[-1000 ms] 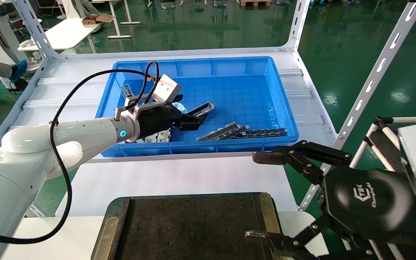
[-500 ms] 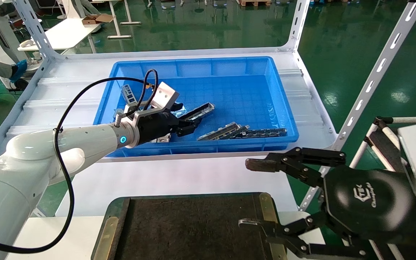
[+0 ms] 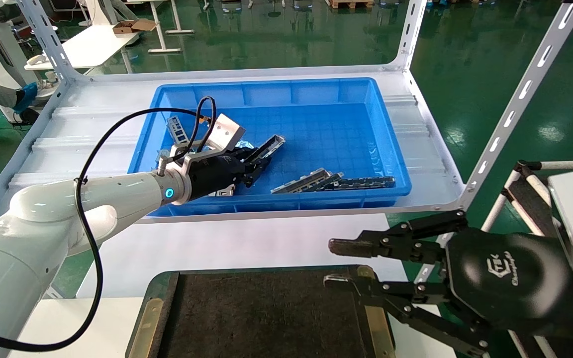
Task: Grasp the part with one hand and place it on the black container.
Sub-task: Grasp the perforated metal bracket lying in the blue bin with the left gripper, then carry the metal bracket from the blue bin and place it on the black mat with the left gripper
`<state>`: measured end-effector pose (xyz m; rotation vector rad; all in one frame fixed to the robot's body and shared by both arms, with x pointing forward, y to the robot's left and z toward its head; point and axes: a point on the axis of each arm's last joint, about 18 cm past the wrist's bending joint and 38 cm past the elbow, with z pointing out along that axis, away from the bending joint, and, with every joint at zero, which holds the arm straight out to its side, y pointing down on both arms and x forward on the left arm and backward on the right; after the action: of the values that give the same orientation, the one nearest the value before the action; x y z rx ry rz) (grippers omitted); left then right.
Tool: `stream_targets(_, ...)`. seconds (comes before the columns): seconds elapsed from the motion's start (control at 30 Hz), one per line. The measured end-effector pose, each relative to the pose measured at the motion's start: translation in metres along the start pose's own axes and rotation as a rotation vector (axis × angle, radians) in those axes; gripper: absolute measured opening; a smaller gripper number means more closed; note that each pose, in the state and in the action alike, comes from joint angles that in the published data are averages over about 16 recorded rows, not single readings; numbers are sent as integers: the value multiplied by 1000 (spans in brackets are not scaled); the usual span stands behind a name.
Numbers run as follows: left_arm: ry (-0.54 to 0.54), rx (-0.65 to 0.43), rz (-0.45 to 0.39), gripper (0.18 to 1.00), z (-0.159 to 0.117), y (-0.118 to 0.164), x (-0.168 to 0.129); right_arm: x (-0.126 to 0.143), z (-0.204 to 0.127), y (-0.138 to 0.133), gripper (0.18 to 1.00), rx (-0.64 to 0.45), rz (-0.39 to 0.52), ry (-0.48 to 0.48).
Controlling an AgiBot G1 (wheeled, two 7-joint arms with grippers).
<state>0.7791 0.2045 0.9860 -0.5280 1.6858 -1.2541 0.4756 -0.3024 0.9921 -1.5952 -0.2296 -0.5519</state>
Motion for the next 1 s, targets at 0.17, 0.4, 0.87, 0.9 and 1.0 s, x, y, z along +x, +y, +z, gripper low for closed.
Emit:
stream_targets(0.17,1,14,-2,402,-1,-7,-2,0,0,0,354,0,0,0)
stream_targets(0.4,14,44,0,354,-4,-22,-5,0,0,0,255,0,0,0)
stream_targets(0.87,115,123,-10,351,-24,-40,-9,0,0,0,192,0,0,0)
stream_targets(0.9,130,131,-11,351,-27,-40,-8,0,0,0,192,0,0,0)
stream_targets(1.0,182,158,-17,351,-37,-39,-6,0,0,0,191,0,0,0)
